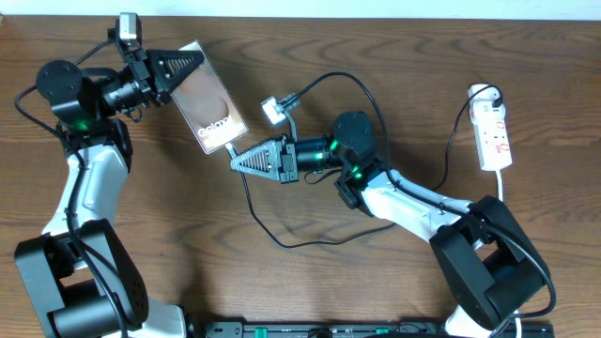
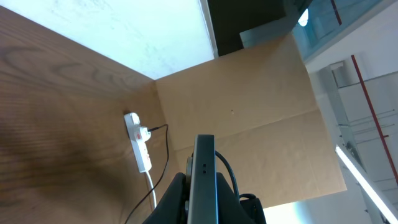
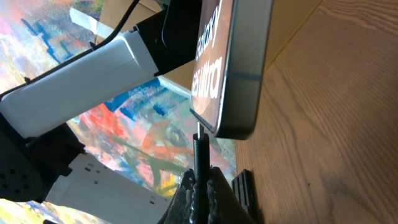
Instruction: Plug charger to phone and switch on socket
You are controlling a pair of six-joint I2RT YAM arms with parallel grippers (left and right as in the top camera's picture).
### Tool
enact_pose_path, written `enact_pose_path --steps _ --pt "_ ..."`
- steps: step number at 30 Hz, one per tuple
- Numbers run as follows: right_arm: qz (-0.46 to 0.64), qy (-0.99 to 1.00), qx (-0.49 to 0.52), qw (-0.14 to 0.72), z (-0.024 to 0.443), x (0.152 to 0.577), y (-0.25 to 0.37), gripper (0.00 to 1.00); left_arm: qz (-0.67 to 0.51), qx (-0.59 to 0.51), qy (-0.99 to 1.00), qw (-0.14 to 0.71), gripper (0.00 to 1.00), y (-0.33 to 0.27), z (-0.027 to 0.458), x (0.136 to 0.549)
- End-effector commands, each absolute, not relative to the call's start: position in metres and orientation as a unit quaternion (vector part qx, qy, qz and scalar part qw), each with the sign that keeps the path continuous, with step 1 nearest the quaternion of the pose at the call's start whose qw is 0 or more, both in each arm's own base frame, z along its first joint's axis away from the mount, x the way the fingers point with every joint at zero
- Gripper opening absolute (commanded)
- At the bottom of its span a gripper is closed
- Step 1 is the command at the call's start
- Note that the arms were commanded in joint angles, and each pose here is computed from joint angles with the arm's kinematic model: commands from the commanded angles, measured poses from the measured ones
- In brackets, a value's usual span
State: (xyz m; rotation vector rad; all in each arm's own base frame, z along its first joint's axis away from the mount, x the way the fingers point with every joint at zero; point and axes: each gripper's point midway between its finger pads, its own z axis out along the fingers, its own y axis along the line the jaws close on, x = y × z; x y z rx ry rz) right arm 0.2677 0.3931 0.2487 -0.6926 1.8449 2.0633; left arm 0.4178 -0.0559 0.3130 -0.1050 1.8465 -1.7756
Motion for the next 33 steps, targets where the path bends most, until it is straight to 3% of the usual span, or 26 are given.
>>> enact_pose_path --steps 1,15,33 --pt "0.715 0.641 -0.230 0.156 0.250 0.276 0.391 0.01 -0.663 -0.019 0.690 0.290 0.07 -0.060 0.323 0.412" --pt "0.714 0.643 -0.226 0.158 0.250 0.278 0.390 0.01 -0.671 -0.030 0.692 0.265 0.07 -0.062 0.322 0.409" --pt "0.717 0.653 -0.188 0.158 0.251 0.288 0.391 0.01 -0.669 0.061 0.697 0.251 0.07 -0.096 0.318 0.391"
